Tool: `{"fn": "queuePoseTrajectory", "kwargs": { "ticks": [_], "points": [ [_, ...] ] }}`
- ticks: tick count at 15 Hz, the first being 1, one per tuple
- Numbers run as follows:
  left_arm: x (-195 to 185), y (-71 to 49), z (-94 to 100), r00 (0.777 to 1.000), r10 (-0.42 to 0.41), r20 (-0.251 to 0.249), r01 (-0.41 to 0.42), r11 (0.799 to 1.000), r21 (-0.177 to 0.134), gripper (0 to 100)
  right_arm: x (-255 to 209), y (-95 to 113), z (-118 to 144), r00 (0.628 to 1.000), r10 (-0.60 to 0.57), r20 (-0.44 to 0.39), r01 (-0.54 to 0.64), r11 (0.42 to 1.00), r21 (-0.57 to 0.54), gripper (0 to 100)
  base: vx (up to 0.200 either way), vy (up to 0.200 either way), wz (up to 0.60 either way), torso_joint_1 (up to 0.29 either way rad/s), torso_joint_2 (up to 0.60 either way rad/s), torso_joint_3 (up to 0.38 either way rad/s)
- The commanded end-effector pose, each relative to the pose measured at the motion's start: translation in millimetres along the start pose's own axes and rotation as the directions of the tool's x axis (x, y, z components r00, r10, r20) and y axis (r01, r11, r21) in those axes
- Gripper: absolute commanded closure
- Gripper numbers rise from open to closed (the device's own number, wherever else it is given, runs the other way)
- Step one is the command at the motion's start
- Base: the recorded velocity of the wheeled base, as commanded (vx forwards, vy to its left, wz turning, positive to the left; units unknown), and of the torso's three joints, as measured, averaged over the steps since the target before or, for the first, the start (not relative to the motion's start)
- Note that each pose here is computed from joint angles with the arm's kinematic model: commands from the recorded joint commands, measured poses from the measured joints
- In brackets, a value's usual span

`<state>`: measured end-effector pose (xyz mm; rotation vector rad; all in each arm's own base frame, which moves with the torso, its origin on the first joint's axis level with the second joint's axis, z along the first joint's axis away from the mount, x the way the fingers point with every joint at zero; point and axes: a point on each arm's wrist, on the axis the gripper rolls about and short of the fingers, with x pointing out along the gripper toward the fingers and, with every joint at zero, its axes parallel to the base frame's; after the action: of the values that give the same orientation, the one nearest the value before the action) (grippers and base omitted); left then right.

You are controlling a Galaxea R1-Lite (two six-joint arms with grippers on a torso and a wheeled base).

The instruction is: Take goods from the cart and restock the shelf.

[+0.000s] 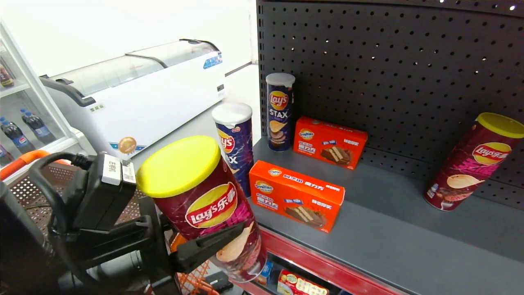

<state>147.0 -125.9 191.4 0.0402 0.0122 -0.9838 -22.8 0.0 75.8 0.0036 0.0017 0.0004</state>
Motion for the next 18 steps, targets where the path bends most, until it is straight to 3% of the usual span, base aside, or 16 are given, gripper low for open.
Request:
{"fn": "queuePoseTrajectory", "kwargs": {
  "ticks": [1,5,10,18],
  "points": [
    [-3,-1.7,-1.6,0.999,-0.02,-0.036,0.021,0.999,0.027,100,0,0,0,1.0,0.001,0.0,-0.001,1.0,-0.001,0,0.0,0.0,0.0,0.0,0.0,0.0],
    [-9,-6.3,0.8,0.991,-0.098,-0.086,0.102,0.994,0.046,100,0,0,0,1.0,0.003,-0.001,-0.003,1.0,-0.001,0,0.0,0.0,0.0,0.0,0.0,0.0],
    [-4,-4.8,12.3,0.99,-0.128,-0.053,0.131,0.99,0.057,100,0,0,0,1.0,0.003,0.0,-0.003,1.0,-0.001,0,0.0,0.0,0.0,0.0,0.0,0.0],
    [-3,-6.3,13.3,0.981,-0.188,-0.046,0.191,0.98,0.056,100,0,0,0,1.0,0.004,-0.001,-0.004,1.0,-0.001,0,0.0,0.0,0.0,0.0,0.0,0.0]
  ]
}}
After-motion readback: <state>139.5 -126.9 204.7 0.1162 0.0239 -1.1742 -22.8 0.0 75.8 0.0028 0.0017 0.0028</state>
